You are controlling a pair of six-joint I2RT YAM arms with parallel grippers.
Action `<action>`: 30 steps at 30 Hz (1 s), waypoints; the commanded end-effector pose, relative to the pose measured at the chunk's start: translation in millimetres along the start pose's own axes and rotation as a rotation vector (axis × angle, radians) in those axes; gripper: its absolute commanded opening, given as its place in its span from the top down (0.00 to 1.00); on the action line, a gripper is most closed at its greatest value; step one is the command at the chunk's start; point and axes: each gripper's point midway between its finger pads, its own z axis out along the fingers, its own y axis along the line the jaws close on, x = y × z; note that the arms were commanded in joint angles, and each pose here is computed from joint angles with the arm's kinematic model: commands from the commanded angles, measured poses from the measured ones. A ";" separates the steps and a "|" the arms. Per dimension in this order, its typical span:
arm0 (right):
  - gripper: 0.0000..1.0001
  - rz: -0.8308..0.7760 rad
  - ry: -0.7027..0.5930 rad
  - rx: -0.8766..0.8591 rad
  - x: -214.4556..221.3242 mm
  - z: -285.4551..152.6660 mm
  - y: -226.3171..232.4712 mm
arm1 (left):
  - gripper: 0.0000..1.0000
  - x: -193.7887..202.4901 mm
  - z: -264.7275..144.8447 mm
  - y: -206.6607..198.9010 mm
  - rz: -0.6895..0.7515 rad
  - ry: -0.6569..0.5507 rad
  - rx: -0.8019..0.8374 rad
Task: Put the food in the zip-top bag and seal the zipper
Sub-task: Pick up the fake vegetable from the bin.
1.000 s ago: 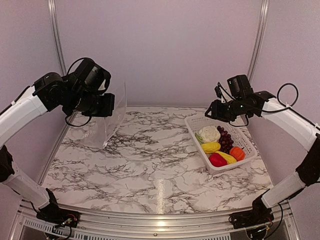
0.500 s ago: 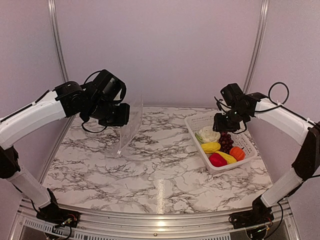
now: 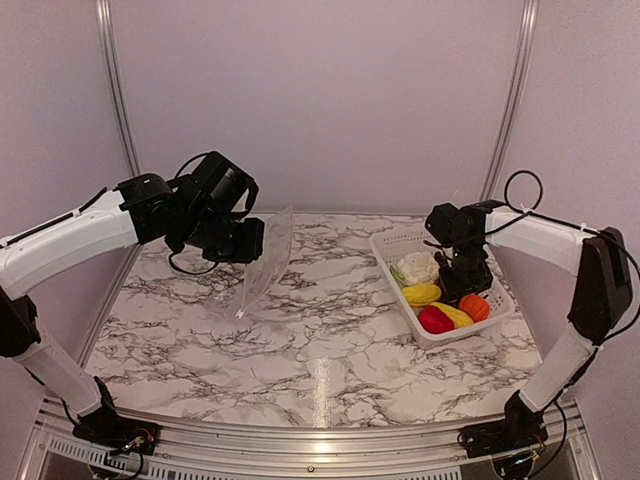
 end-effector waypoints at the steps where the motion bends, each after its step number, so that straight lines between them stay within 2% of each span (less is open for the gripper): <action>1: 0.43 -0.034 0.068 0.087 9.4 12.0 -8.0 | 1.00 3.4 0.0 -4.3 0.009 0.001 0.037; 13: 0.37 -0.099 0.089 0.235 -13.9 27.5 -27.5 | 1.00 11.0 -0.6 -3.1 -0.018 -0.002 0.062; 23: 0.32 -0.116 0.126 0.214 -12.6 41.7 -26.1 | 1.00 15.1 0.7 0.8 -0.014 -0.002 0.061; 30: 0.33 -0.114 0.195 0.184 -5.7 62.3 -27.2 | 1.00 15.2 1.0 -1.0 -0.013 0.000 0.069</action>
